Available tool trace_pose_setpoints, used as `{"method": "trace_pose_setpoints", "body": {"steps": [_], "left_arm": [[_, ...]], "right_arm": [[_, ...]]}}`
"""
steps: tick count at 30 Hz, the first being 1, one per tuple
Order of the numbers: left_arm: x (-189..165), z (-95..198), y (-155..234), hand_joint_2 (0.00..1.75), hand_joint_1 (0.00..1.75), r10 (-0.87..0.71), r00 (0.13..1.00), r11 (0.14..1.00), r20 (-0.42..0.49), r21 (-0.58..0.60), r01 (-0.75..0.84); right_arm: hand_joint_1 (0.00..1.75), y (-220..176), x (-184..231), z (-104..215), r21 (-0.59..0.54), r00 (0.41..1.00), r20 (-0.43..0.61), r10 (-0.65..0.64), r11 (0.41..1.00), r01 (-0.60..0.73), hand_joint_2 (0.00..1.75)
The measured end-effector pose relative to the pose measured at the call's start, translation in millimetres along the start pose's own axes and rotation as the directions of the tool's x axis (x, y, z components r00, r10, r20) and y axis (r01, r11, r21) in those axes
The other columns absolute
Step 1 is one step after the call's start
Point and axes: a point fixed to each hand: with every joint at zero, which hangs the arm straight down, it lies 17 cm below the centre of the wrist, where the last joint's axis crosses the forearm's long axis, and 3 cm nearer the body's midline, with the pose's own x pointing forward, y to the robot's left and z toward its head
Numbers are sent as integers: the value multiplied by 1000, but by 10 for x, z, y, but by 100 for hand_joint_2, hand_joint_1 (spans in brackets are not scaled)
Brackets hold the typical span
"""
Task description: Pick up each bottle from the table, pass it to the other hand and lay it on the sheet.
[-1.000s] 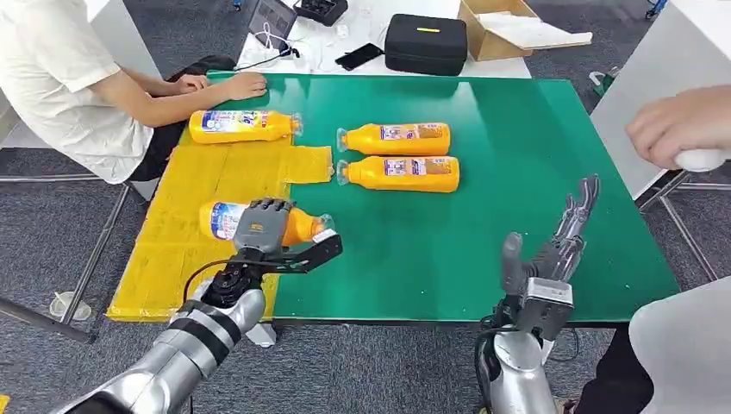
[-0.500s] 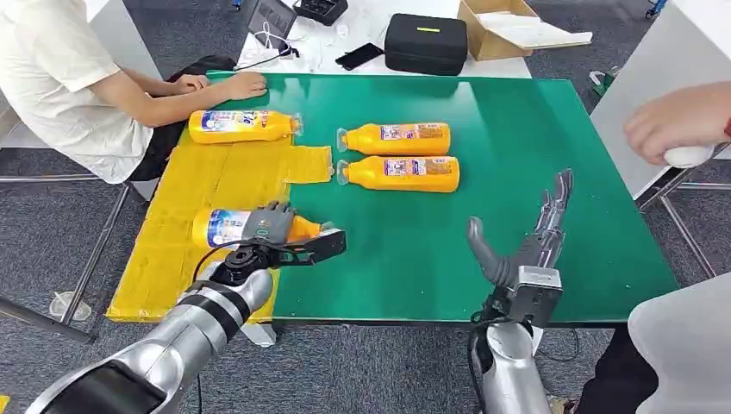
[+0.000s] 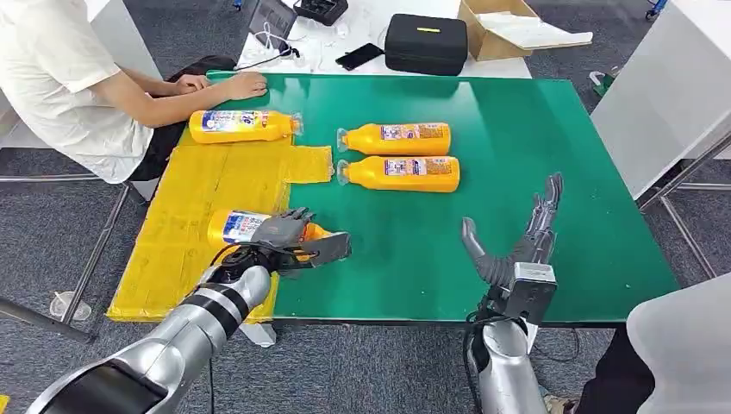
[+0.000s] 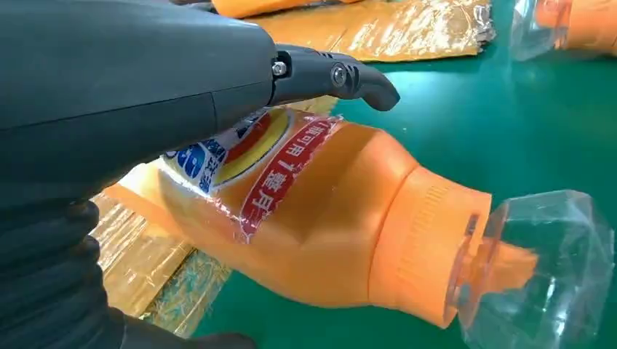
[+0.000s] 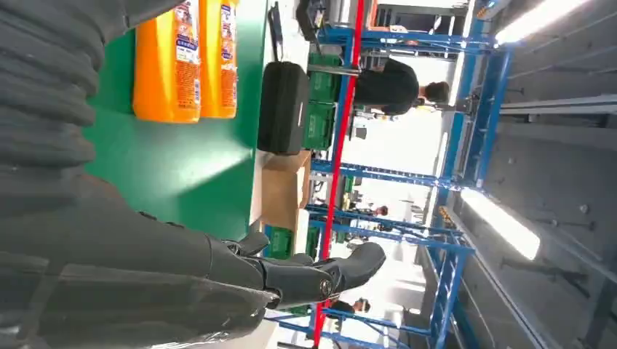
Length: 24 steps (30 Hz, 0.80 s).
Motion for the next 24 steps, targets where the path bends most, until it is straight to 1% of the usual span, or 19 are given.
{"method": "trace_pose_setpoints", "body": {"steps": [5,7,10,13,15,17,19,21,24], "left_arm": [[-3,0,8,175,0,11,1000,1000,0,2,-11],[82,6,-22,175,0,51,998,999,39,-17,-50],[296,25,-62,175,0,109,985,994,134,-44,-104],[463,32,-51,175,0,129,973,992,193,-29,-126],[658,51,82,175,0,148,951,985,272,42,-166],[890,115,313,175,0,136,923,964,361,165,-207],[1095,237,549,175,0,87,905,928,417,298,-226],[1256,393,693,175,0,30,894,892,448,392,-226],[1479,646,818,175,0,-76,881,839,466,507,-195]], "right_arm": [[0,1,-11,6,1,1000,-3,1,1000,-1,175],[0,2,-15,8,1,1000,-4,1,1000,-1,175],[0,1,-19,12,-3,1000,-6,2,1000,-2,175],[0,-17,-21,17,-15,1000,-7,13,1000,-13,175],[0,-44,-28,26,-25,1000,-8,27,999,-27,175],[0,-100,-51,64,-33,999,-13,49,998,-50,175],[0,-161,-62,114,-35,998,-17,66,997,-67,175],[0,-204,-66,157,-33,996,-18,84,996,-84,175],[0,-260,-58,190,-35,994,-12,110,993,-110,175]]}}
